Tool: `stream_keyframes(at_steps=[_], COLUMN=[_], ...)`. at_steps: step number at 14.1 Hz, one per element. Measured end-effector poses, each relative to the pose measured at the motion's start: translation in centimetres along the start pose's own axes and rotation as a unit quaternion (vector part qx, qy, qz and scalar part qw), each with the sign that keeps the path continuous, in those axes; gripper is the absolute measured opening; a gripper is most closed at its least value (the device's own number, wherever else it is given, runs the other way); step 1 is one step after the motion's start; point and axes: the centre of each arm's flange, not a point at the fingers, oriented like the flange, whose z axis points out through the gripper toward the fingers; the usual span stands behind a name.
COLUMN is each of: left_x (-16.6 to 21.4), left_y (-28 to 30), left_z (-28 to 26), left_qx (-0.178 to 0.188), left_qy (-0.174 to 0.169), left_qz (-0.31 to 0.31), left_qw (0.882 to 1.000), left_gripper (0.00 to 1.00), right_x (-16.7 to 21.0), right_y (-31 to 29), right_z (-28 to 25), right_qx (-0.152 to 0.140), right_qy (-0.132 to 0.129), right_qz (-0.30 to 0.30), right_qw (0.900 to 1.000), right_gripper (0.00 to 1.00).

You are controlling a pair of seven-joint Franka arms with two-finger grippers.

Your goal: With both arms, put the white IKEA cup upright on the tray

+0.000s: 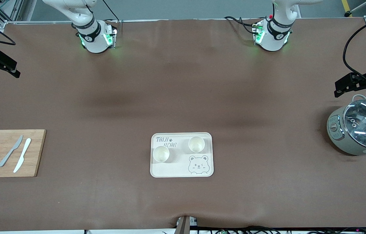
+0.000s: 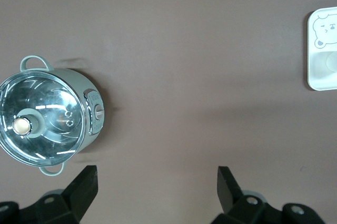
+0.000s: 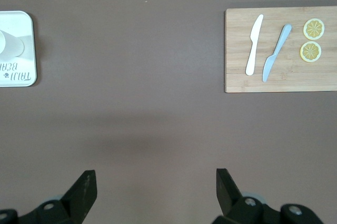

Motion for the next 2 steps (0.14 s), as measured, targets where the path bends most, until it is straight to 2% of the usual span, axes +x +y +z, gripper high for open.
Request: stream_keyframes(at_steps=[2], left_x=[0.01], left_y=[0.0], left_z=[0.01], left_qx=[0.0], left_qy=[0.0], left_qz=[0.0], left_qw=[1.0], left_gripper=[1.0], right_x=[0.15], right_y=[0.02], right_z=[0.27], right_qx=[0.0], right_qy=[-0.003], right_qz=[0.0], right_qw=[1.0], right_gripper=[1.0])
